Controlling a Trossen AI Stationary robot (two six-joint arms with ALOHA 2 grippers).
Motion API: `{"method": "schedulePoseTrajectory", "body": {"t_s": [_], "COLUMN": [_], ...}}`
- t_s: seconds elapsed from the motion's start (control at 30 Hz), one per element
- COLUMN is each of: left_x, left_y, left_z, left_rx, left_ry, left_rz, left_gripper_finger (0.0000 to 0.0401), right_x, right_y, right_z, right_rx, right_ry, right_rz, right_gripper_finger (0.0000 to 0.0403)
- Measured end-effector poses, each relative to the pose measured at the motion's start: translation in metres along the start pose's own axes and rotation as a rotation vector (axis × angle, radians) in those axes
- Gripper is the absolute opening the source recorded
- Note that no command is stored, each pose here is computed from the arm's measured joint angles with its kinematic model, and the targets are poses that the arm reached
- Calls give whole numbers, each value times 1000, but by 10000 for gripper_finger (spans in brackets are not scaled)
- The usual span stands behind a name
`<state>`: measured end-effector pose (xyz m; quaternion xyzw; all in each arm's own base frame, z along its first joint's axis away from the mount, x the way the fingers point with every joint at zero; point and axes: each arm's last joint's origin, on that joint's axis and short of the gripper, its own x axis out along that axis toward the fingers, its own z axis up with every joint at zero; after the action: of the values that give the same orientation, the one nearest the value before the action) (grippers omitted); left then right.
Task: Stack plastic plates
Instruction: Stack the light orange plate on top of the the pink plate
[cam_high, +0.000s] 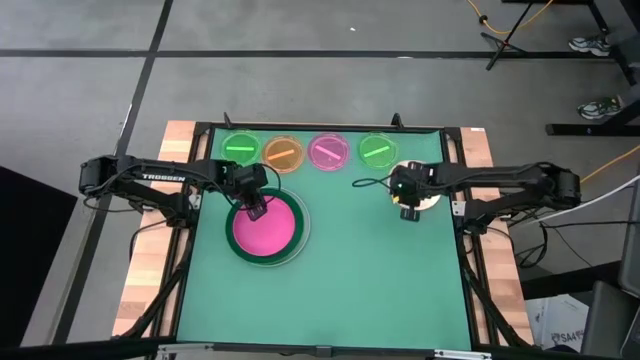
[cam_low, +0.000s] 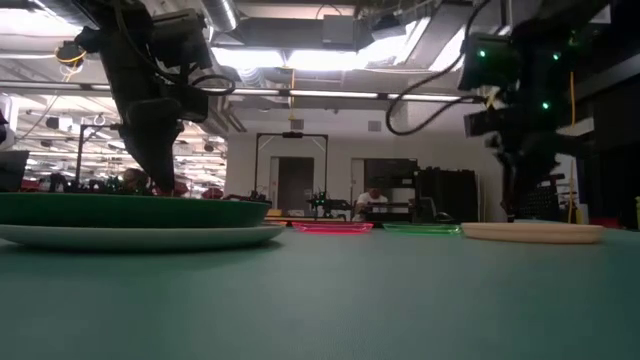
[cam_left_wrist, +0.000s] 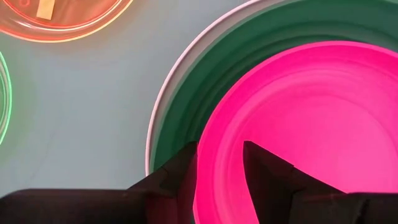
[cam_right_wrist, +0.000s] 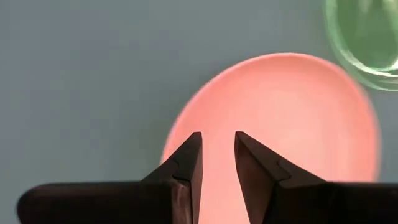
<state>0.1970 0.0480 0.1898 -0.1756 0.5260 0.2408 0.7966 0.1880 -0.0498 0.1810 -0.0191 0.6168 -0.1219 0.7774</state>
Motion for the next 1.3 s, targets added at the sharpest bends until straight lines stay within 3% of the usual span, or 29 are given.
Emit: {"method": "schedulePoseTrajectory", "body": {"t_s": [0.63, 1.3], "left_x": [0, 0], "left_y": [0, 0], "left_z": [0, 1], "left_rx": [-1, -2], "left_ry": [-1, -10], "left_rz": [0, -3], "left_gripper_finger": [123, 123], "right_x": [8, 33], "right_y": [3, 7], "right_z": [2, 3], "right_rx": [8, -8], "right_ry": [-77, 55], "right_rz": [71, 61], "right_gripper_finger": [83, 83]}}
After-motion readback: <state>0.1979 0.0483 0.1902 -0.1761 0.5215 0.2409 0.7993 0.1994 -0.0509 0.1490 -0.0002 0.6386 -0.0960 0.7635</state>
